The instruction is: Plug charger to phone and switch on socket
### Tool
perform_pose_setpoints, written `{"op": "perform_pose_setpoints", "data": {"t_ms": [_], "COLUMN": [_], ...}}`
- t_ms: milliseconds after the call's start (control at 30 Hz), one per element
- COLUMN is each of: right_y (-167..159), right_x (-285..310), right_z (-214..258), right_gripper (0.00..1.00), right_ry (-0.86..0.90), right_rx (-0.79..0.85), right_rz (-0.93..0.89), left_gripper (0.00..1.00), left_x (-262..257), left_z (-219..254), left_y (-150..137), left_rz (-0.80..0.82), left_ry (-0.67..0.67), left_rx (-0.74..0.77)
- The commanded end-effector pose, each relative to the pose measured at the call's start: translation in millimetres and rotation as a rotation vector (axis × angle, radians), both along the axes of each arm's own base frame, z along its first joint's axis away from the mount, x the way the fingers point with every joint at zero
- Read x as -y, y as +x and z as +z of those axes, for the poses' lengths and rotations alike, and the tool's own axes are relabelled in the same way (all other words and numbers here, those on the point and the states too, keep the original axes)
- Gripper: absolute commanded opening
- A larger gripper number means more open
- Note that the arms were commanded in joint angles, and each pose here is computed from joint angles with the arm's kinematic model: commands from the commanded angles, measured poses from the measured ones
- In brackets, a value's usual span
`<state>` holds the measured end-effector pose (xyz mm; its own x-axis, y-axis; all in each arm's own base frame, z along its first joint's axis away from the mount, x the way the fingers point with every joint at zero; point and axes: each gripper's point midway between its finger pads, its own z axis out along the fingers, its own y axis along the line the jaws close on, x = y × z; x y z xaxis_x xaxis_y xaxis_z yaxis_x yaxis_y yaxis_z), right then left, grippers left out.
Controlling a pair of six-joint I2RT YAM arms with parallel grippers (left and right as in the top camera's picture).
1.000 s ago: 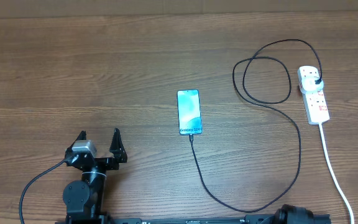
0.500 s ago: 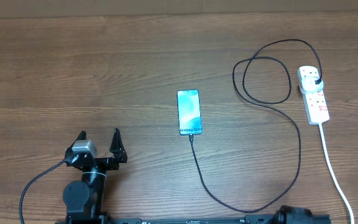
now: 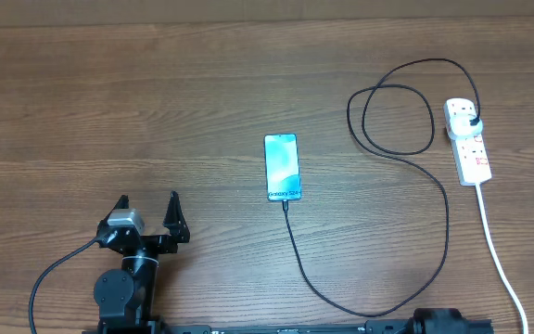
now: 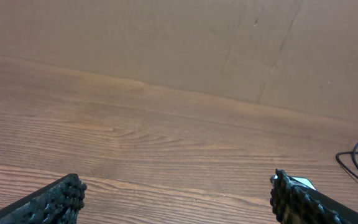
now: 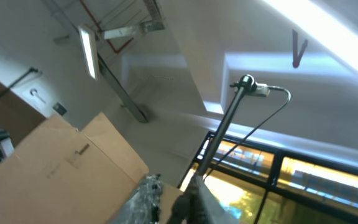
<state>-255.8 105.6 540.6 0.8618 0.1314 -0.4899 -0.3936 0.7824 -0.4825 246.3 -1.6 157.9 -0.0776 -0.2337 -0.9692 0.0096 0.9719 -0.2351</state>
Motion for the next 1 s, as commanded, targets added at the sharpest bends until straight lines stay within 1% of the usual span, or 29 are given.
{"op": "perform_pose_setpoints", "data": {"t_ms": [0,33,67,100,167,200,300,367,400,433,533,567,600,667,800,967], "right_y": [0,-1,-3,-4,3,12,67,113,144,164,243,288,311,348,411,456], "right_x": [6,6,6,6,11,14,28,39,43,45,46,46,46,45,44,44], "right_z": [3,4,6,10,17,20,24,21,14,7,-30,-59,-77,-108,-177,-250], "right_gripper": [0.32,0.41,0.54,1.00,1.00,1.00,1.00,1.00,1.00,1.00,1.00,1.00,1.00,1.00,1.00,1.00], "right_ry": [0.012,0.012,0.012,0.014,0.049,0.071,0.155,0.214,0.237,0.241,0.237,0.227,0.223,0.214,0.199,0.188], "right_rx": [0.005,0.020,0.037,0.063,0.076,0.064,-0.053,-0.156,-0.227,-0.278,-0.473,-0.586,-0.642,-0.725,-0.868,-0.978], "right_rz": [0.008,0.008,0.009,0.005,-0.009,-0.018,-0.062,-0.104,-0.128,-0.139,-0.172,-0.187,-0.195,-0.206,-0.223,-0.237], "left_gripper": [1.00,1.00,0.99,1.00,1.00,1.00,1.00,1.00,1.00,1.00,1.00,1.00,1.00,1.00,1.00,1.00], "left_x": [0,0,0,0,0,0,0,0,0,0,0,0,0,1,0,0], "left_z": [0,0,0,0,0,0,0,0,0,0,0,0,0,0,0,0], "left_y": [0,0,0,0,0,0,0,0,0,0,0,0,0,0,0,0], "left_rz": [-0.006,-0.006,-0.006,-0.006,-0.006,-0.006,-0.006,-0.006,-0.006,-0.006,-0.006,-0.006,-0.006,-0.006,-0.006,-0.006], "left_ry": [0.019,0.019,0.019,0.019,0.019,0.019,0.019,0.019,0.019,0.019,0.019,0.019,0.019,0.019,0.019,0.019], "left_rx": [0.004,0.004,0.004,0.004,0.004,0.004,0.004,0.004,0.004,0.004,0.004,0.004,0.004,0.004,0.004,0.004]}}
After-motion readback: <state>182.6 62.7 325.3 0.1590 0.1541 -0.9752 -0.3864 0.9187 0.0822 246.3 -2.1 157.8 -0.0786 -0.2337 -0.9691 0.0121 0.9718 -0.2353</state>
